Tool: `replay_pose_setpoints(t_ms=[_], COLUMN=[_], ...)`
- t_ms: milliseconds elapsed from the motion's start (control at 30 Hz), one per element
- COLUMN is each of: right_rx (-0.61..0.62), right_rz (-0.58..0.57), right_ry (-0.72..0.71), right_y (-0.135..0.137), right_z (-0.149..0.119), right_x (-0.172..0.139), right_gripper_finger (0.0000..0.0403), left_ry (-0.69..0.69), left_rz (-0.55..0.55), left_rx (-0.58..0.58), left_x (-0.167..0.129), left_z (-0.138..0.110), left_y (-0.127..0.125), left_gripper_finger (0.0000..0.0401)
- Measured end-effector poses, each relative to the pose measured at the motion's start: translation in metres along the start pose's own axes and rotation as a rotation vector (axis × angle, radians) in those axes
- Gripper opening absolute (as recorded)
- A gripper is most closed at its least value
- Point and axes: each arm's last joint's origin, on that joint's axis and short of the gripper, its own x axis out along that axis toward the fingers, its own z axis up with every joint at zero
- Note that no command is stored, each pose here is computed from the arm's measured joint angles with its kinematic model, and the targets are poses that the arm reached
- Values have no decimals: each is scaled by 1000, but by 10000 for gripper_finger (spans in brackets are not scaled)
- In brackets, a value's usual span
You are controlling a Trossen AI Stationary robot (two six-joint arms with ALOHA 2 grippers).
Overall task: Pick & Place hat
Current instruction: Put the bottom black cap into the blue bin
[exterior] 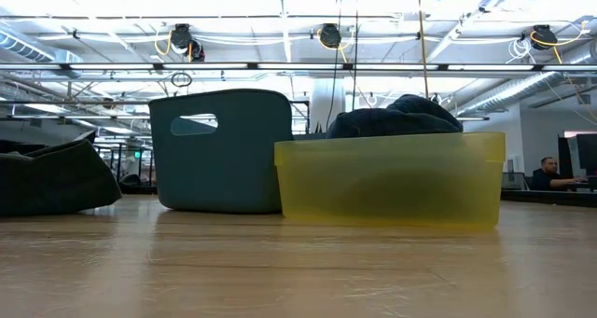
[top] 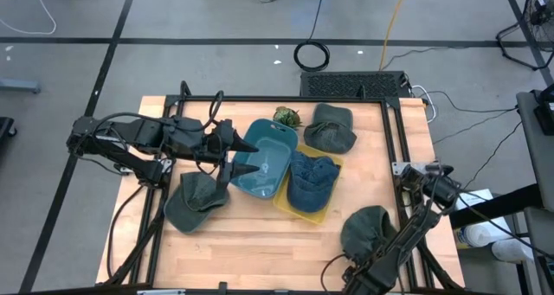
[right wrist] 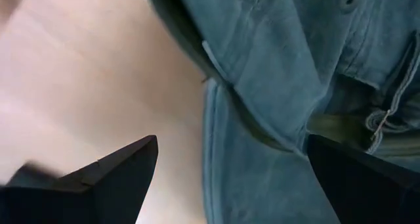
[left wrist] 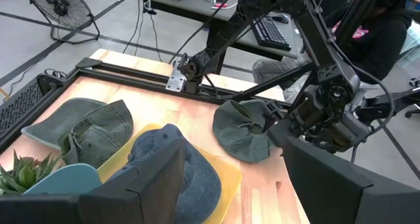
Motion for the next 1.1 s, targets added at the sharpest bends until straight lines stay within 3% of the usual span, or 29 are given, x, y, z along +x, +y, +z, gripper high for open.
replay_pose_setpoints(t_ms=[300, 433, 633, 833, 1033, 1100], right_rx=[8, 28, 48, 114, 107, 93], right_rz=[-75, -73, -66, -84, -82, -84], right_ry=[-16, -15, -13, -21, -23, -23], right_y=[2, 2, 3, 2, 1, 1], right_z=[1, 1, 1, 1, 1, 1], right_x=[12, 12, 13, 15, 14, 13], right_gripper_finger=[378, 351, 260, 151, 28, 14], left_ry=[0, 0, 0, 0, 0, 0], left_rz=[0, 0, 0, 0, 0, 0], left_rx=[0, 0, 0, 0, 0, 0], left_x=[0, 0, 0, 0, 0, 0], left_z=[0, 0, 0, 0, 0, 0], left_y=[0, 0, 0, 0, 0, 0], left_gripper_finger=[269, 269, 269, 269, 269, 269])
